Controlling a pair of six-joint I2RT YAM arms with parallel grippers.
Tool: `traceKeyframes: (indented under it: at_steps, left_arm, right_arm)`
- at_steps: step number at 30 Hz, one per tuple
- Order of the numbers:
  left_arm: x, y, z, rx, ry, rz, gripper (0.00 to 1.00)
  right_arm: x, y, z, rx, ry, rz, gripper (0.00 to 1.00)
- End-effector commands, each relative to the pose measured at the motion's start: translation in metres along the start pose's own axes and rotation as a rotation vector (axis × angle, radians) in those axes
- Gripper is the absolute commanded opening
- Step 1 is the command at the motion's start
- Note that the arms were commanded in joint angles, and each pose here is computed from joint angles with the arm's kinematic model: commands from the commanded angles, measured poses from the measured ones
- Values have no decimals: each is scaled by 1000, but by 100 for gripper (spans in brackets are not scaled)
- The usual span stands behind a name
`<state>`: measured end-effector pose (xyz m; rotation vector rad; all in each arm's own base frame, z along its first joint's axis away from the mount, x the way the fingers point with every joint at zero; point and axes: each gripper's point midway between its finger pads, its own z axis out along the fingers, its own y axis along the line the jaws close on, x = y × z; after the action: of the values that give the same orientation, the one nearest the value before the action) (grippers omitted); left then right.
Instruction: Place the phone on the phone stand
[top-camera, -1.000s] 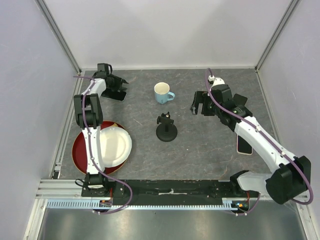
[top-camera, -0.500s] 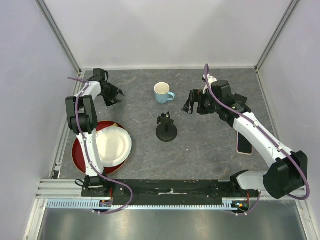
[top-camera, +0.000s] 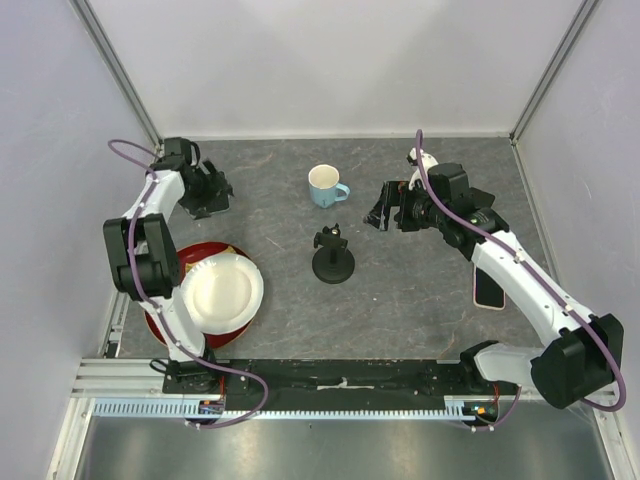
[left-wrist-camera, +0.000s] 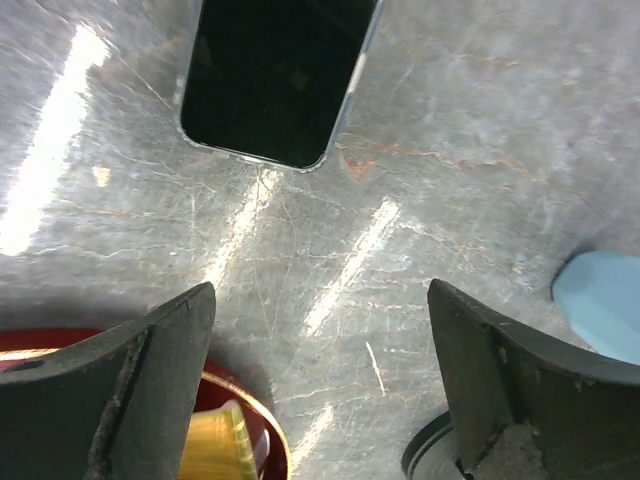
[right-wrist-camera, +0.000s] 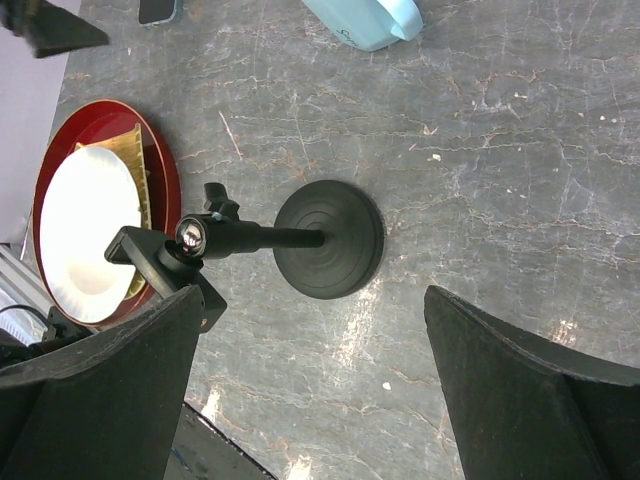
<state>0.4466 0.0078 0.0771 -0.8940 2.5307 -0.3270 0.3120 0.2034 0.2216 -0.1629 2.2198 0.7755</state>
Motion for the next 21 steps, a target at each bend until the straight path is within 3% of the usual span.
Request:
traceKeyframes:
  at_steps: [1, 11, 15, 21]
  left_arm:
    - [-45, -1, -51, 3, -229, 199, 96]
    - [-44, 30, -39, -178, -184, 233, 99]
    - [-57, 32, -36, -197, -207, 353, 100]
    - [-53, 32, -6, -204, -114, 374, 99]
  right_arm:
    - [-9, 5, -11, -11, -37, -37, 98]
    - [-5, -3, -21, 39, -50, -52, 98]
    - [-3, -6, -21, 50, -49, -51, 98]
    - [-7, -3, -21, 40, -53, -54, 98]
